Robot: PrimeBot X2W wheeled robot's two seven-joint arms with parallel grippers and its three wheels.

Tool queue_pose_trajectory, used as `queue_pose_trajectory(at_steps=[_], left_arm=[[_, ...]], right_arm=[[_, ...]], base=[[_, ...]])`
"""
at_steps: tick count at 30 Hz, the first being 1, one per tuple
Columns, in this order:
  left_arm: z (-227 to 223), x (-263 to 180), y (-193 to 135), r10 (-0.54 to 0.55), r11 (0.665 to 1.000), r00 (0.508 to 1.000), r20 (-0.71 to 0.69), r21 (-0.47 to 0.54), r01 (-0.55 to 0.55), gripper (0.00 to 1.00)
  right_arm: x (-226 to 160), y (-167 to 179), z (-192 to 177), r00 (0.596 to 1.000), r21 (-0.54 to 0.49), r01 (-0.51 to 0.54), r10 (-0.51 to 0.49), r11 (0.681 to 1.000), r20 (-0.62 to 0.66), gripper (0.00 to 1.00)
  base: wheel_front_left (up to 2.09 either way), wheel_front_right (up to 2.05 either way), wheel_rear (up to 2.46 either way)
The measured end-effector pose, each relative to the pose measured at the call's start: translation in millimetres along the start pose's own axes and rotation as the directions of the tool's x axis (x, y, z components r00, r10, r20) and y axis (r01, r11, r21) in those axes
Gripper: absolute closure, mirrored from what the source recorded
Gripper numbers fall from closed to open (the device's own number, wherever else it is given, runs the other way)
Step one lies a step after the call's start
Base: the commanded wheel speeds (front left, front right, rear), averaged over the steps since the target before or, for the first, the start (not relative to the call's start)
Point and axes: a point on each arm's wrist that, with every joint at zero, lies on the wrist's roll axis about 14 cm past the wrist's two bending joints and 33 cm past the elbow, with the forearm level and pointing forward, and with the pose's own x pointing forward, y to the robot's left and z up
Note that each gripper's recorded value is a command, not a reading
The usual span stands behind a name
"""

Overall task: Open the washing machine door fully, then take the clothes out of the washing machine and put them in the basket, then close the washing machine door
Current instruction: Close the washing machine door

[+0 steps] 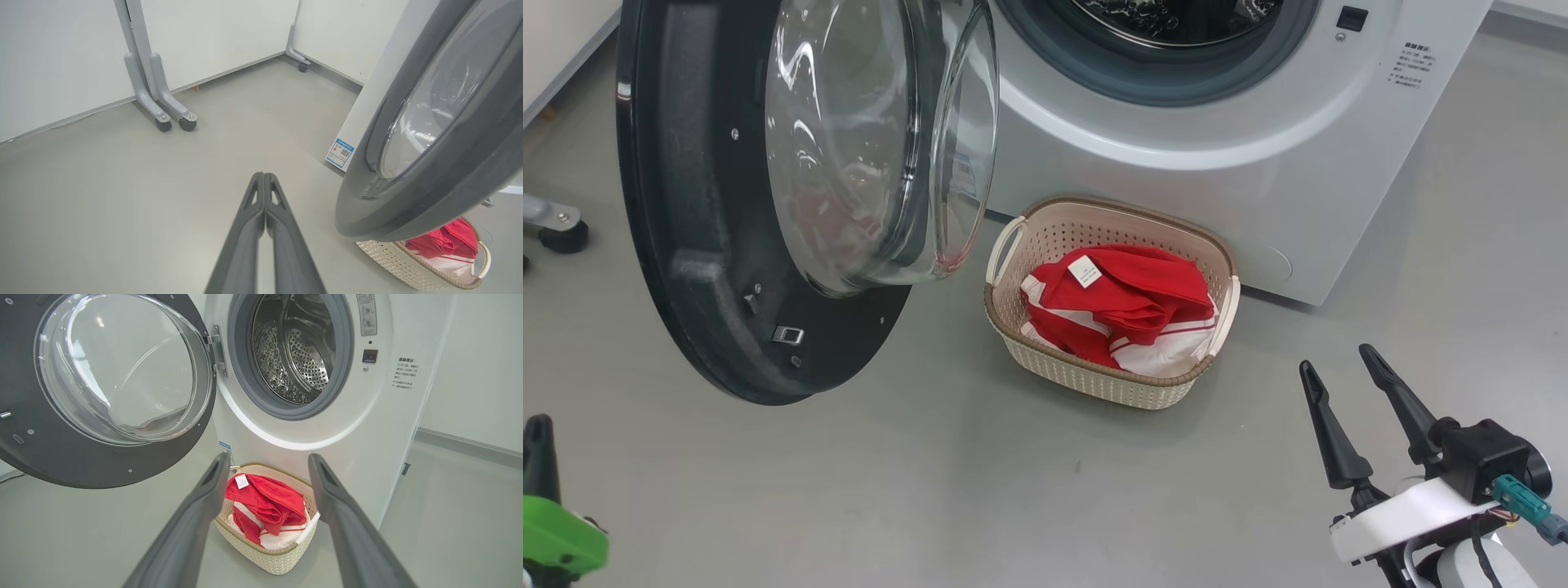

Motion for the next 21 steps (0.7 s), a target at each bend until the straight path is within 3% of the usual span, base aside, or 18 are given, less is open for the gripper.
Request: queue_pose_trajectory(at_steps=[8,10,11,12,13,15,21], left_arm=[[-14,-11,-7,-0.013,0.999,0.998,0.062,0.050,0.010,1.00],[-15,-13,-10,-0.020,0.998,0.996,0.085,0.060,0.015,0.58],[-15,-14,-12,-0.027,0.997,0.995,0.093,0.076,0.020,0.23],[-16,-14,-15,-0.039,0.995,0.994,0.100,0.095,0.030,0.23],[-17,-15,-21,-0.062,0.991,0.993,0.101,0.128,0.049,0.00],[-19,-16,-29,-0.095,0.983,0.989,0.109,0.165,0.077,0.00],[-27,-20,-29,-0.091,0.988,0.987,0.133,0.139,0.073,0.00]], right_arm=[[-1,1,1,1.000,-0.001,0.002,-0.002,1.000,0.003,0.00],[-1,1,2,1.000,-0.001,0.003,-0.003,1.000,0.004,0.00],[-2,1,2,1.000,-0.001,0.004,-0.004,1.000,0.004,0.00],[-2,1,2,1.000,-0.001,0.004,-0.004,1.000,0.005,0.00],[-2,1,2,1.000,0.000,0.004,-0.004,1.000,0.005,0.00],[-2,2,2,1.000,0.004,0.005,-0.005,1.000,0.005,0.00],[-3,2,1,1.000,0.004,0.007,-0.007,1.000,0.004,0.00]], base=[[0.00,0.00,0.00],[0.00,0.00,0.00],[0.00,0.00,0.00],[0.00,0.00,0.00],[0.00,0.00,0.00],[0.00,0.00,0.00],[0.00,0.00,0.00]])
